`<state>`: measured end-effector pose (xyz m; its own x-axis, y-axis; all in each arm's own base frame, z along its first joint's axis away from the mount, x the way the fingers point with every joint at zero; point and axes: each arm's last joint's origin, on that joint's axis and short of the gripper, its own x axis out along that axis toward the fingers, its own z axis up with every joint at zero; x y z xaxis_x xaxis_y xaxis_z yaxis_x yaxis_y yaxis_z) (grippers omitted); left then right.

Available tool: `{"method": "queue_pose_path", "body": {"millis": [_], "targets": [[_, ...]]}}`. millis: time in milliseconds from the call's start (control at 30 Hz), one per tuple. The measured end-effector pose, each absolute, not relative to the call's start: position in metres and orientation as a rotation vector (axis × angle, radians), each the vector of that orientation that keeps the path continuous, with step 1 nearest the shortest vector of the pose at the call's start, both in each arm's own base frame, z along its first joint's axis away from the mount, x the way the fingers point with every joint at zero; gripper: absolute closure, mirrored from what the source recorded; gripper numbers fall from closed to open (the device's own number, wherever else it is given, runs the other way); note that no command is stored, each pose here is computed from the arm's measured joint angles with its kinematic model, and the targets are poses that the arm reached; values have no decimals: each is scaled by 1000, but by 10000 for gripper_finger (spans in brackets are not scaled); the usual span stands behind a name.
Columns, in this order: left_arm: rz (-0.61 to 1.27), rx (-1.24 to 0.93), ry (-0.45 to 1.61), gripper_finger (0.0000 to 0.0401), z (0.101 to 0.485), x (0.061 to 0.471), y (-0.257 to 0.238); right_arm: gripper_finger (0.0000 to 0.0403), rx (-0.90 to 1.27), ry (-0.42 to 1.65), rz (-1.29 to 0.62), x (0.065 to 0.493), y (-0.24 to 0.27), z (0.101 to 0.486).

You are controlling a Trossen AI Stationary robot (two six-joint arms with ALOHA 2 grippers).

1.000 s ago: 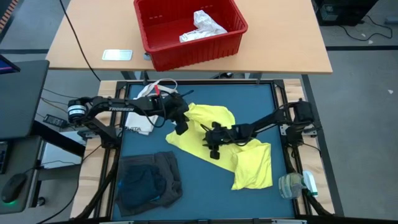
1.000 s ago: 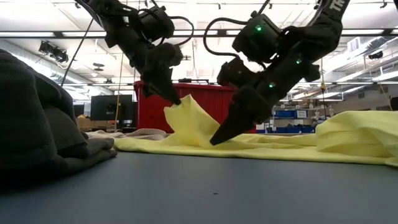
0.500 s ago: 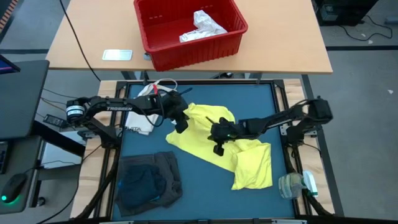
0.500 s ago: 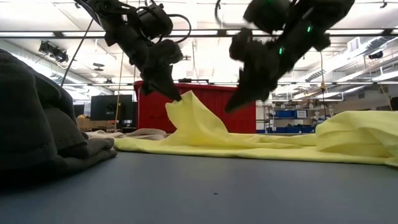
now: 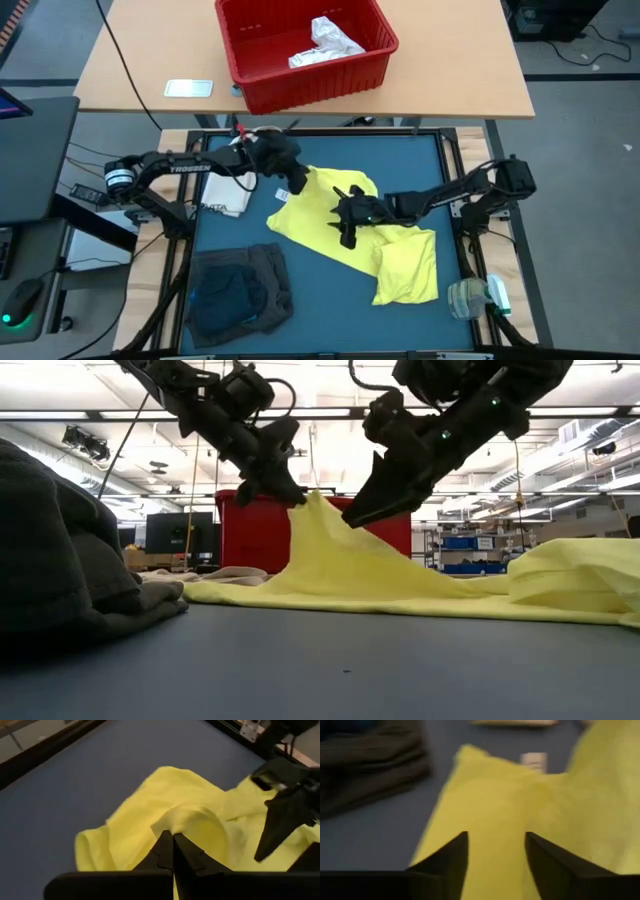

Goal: Fold laundry
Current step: Fold the yellow shirt

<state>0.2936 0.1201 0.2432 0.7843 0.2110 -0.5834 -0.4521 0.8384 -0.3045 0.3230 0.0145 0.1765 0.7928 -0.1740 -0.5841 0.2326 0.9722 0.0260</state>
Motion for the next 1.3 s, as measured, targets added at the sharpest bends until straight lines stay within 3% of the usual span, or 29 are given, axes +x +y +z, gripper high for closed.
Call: {"method": "queue_pose_path", "body": {"millis": [200,367,600,767,1000,1133,1300], "targets": [[421,-508,542,401,244,289,131,123,-202,593,-508,322,16,177],[432,-513,521,401,245,288,136,121,-258,660,-441,325,11,165],[434,-548,471,401,248,288,140,139,-396,737,-569,326,6,146],[416,-560,472,401,248,288,141,196,-436,737,-651,324,0,151],[413,-562,474,401,248,288,141,375,-358,706,-629,322,-9,163],[408,-539,491,401,247,287,141,389,-251,675,-624,314,-11,179],[354,-351,545,401,245,287,140,397,-111,619,-630,292,-13,213]]}}
